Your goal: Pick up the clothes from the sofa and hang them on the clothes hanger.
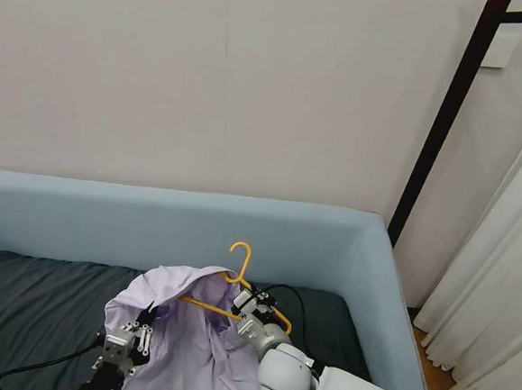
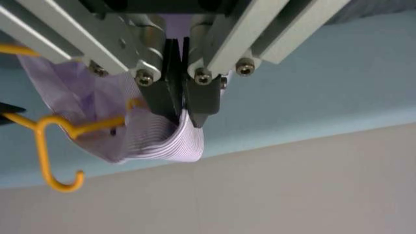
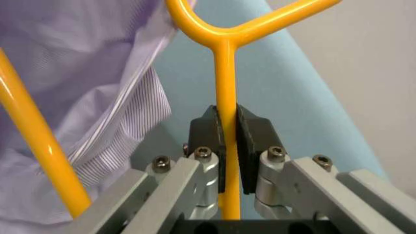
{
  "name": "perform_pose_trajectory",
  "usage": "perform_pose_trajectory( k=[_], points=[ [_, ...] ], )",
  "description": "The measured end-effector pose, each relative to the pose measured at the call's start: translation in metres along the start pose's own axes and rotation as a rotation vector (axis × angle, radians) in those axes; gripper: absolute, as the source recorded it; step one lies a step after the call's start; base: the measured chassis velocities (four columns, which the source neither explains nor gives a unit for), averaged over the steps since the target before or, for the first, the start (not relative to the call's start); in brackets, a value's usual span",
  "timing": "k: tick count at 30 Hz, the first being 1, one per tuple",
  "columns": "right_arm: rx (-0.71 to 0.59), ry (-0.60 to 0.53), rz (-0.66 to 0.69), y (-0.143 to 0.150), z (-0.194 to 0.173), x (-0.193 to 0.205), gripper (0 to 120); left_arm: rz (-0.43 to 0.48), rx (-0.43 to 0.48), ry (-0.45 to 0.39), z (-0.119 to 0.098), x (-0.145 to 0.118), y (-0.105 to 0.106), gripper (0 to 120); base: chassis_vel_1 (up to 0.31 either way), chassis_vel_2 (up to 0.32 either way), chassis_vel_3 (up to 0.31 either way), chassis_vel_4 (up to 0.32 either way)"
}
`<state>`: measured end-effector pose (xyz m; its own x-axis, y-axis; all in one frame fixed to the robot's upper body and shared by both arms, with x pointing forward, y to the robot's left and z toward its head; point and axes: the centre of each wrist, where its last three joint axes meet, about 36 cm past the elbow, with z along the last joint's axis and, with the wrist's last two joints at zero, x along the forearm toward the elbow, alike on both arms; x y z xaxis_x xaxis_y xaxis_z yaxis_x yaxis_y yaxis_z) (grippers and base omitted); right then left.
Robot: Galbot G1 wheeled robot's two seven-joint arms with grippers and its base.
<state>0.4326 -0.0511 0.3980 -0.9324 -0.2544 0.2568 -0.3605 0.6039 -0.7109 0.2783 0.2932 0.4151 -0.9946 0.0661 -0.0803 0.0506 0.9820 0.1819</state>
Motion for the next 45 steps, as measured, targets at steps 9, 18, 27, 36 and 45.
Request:
perform_pose_trajectory(
  k=[9,18,27,36,45],
  points=[
    [0.073,-0.046,0.084,-0.003,0.010,-0.012,5,0.052,0.035,-0.016,-0.017,0.002,-0.006,0,0.000,0.000,0.000,0.000],
    [0.075,-0.065,0.148,0.019,0.001,-0.020,5,0.109,0.124,0.006,0.000,-0.001,-0.036,0,0.000,0.000,0.000,0.000],
    [0.170,-0.222,0.272,0.039,0.017,-0.037,5,0.062,0.164,-0.009,0.004,-0.019,-0.030,0,0.000,0.000,0.000,0.000],
    [0.320,-0.296,0.339,0.054,0.056,-0.048,5,0.025,0.161,-0.027,-0.008,-0.033,-0.017,0,0.000,0.000,0.000,0.000],
    [0.376,-0.304,0.363,0.053,0.071,-0.049,5,0.040,0.171,-0.008,-0.010,-0.030,-0.028,0,0.000,0.000,0.000,0.000]
  ],
)
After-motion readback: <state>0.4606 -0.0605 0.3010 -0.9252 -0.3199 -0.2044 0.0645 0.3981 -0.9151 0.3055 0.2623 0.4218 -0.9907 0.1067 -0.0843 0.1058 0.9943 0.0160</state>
